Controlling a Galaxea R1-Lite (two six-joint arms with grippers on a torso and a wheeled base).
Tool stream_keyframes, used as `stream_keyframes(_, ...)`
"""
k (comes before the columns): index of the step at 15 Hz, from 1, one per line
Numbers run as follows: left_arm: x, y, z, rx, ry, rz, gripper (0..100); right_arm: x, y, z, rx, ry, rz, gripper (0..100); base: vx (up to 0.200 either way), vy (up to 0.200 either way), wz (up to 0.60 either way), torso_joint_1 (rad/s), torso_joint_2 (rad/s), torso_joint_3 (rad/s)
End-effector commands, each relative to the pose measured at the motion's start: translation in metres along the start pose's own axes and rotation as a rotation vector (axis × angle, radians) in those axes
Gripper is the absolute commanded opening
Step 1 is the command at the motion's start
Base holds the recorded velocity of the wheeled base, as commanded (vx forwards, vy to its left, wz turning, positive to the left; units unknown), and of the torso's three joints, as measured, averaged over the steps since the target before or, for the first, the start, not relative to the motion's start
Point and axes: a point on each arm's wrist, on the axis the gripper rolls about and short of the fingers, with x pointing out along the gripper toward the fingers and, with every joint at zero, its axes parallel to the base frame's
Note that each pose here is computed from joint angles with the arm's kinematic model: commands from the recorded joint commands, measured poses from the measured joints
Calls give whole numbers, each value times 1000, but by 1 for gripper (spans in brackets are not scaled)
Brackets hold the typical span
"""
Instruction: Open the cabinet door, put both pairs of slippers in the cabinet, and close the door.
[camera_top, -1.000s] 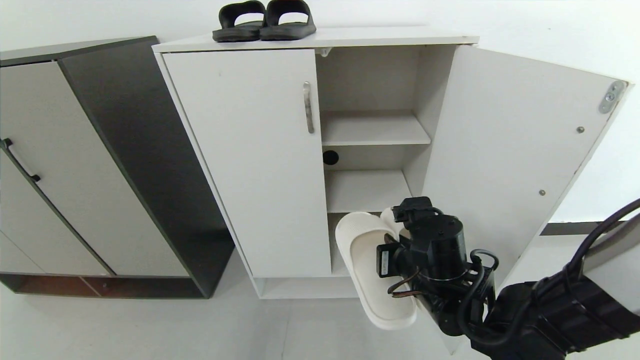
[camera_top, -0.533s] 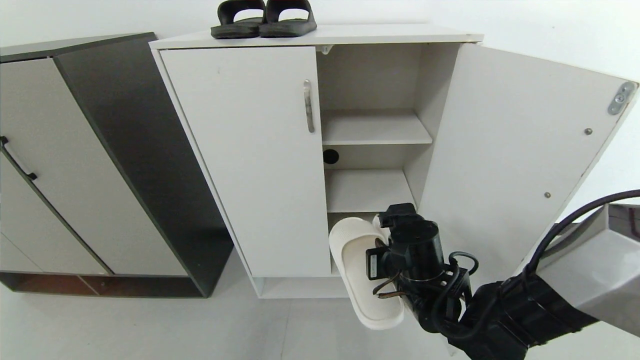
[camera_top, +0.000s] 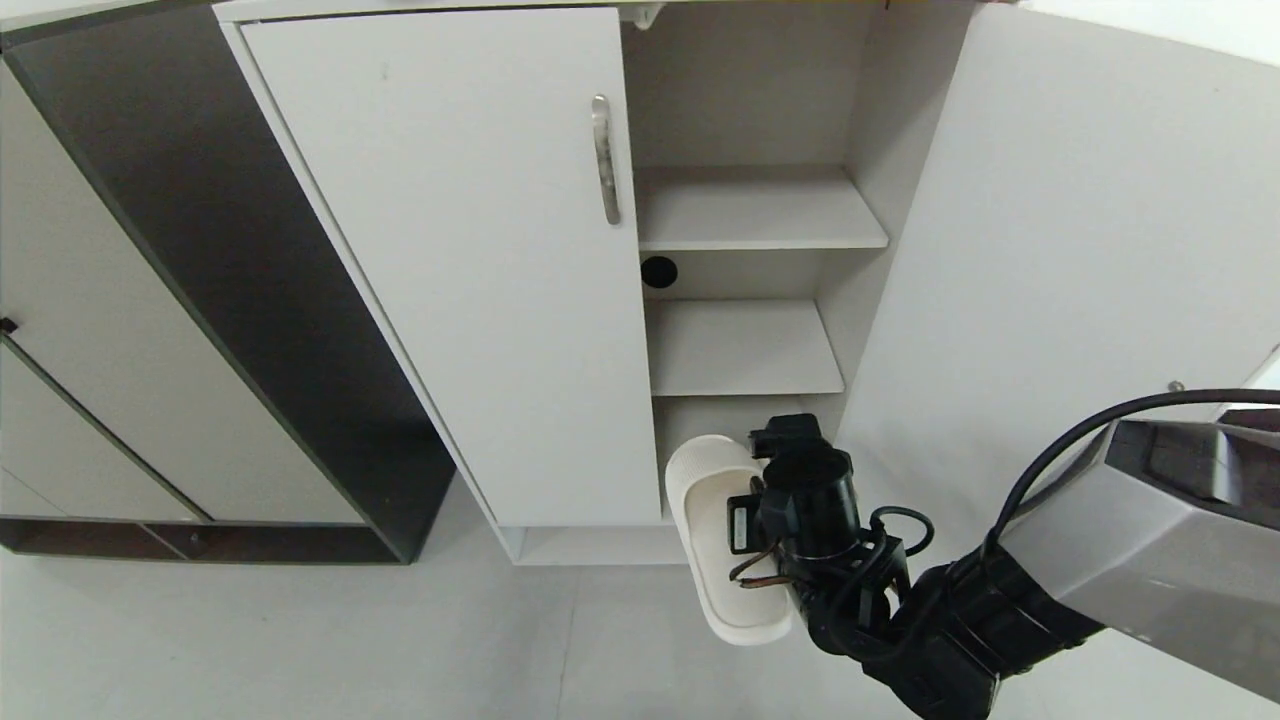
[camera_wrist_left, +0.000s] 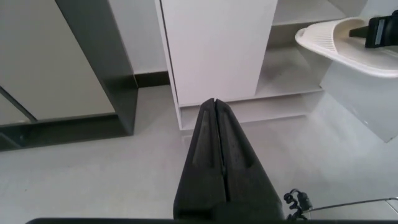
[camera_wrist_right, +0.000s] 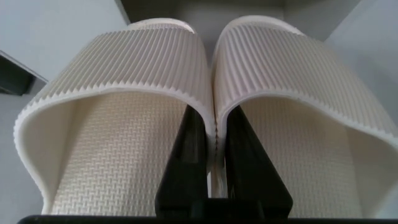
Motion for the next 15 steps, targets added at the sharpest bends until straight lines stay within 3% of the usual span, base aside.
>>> stream_keyframes(1,0,0,0,0,2,0,0,3,2,-3,-2,-16,-12,0,0,0,0,-2,-2,-198)
stream_keyframes(5,0,0,0,-1,2,0,0,1,-5,3,-59,-251,-37,0,0,0,0,4,2,-184)
stream_keyframes(6,0,0,0,-1,2,0,0,4,-8,0,-71,-272,-46,0,0,0,0,0,0,0)
stream_keyframes(10,0,0,0,-1,2,0,0,2,-12,-2,-53,-280,-61,0,0,0,0,0,0,0)
stream_keyframes(15,0,0,0,-1,2,0,0,17,-34,8,-45,-295,-141,0,0,0,0,0,0,0)
